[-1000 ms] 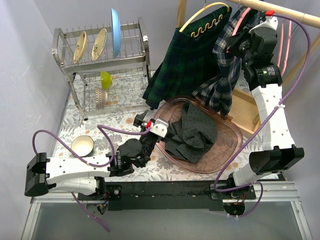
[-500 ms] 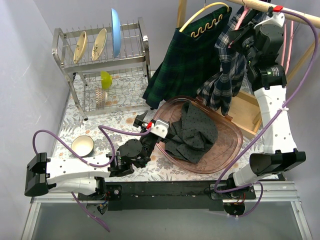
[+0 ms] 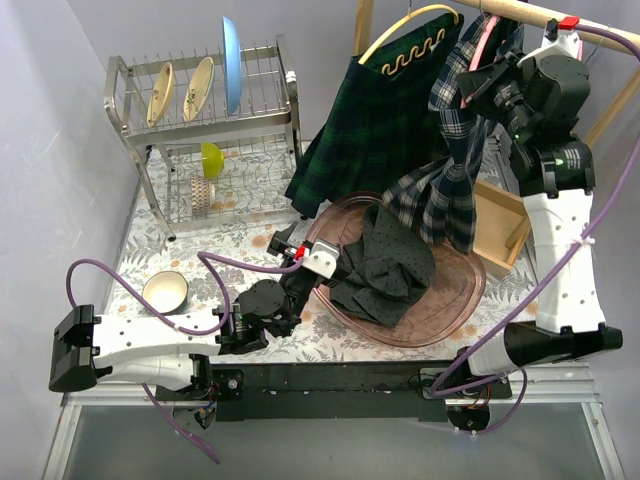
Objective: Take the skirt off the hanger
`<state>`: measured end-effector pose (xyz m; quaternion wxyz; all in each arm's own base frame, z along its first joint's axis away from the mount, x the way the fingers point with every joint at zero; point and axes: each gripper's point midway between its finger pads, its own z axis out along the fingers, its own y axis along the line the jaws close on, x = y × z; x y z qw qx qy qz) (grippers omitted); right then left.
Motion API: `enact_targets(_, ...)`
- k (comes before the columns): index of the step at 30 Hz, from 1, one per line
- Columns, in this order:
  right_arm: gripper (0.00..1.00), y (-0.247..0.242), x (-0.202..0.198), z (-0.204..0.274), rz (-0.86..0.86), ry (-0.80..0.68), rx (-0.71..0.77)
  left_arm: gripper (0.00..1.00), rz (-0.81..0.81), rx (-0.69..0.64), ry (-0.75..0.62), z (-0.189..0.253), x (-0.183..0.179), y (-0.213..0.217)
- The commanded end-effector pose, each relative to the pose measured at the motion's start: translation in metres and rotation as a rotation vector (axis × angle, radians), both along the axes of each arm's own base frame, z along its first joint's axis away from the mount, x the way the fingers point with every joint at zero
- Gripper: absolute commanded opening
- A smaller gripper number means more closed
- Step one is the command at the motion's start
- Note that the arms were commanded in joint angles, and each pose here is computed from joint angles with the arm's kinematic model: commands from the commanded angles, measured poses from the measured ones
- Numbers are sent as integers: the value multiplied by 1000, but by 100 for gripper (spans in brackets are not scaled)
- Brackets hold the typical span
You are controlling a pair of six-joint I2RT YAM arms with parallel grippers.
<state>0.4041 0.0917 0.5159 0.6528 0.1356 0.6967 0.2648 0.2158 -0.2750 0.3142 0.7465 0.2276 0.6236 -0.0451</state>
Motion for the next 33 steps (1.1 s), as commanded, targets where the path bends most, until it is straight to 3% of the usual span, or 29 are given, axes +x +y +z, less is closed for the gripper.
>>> enact_targets(1,1,3,-86,121,89,-405,25,98,5,-38,-9,9,-2,5)
enact_targets(10,1,27,-142,111,280,-410,161,98,-3,-61,9,23,-5,8)
enact_targets(13,1,26,-167,114,307,-466,202,98,-56,-160,53,47,-11,5)
enact_targets(15,1,20,-189,125,298,-522,239,98,-170,-330,118,82,-24,-6)
enact_targets(16,1,17,-194,126,288,-530,254,98,-228,-317,164,80,-32,-11)
enact_targets(19,1,13,-211,135,290,-566,278,98,-452,-462,185,127,-61,-23)
enact_targets(22,1,11,-219,142,292,-588,304,98,-541,-514,178,164,-72,-36)
enact_targets(28,1,3,-217,152,259,-617,377,98,-575,-435,153,180,-67,-93)
enact_targets(33,1,-13,-212,149,173,-626,439,98,-653,-457,125,192,-76,-129)
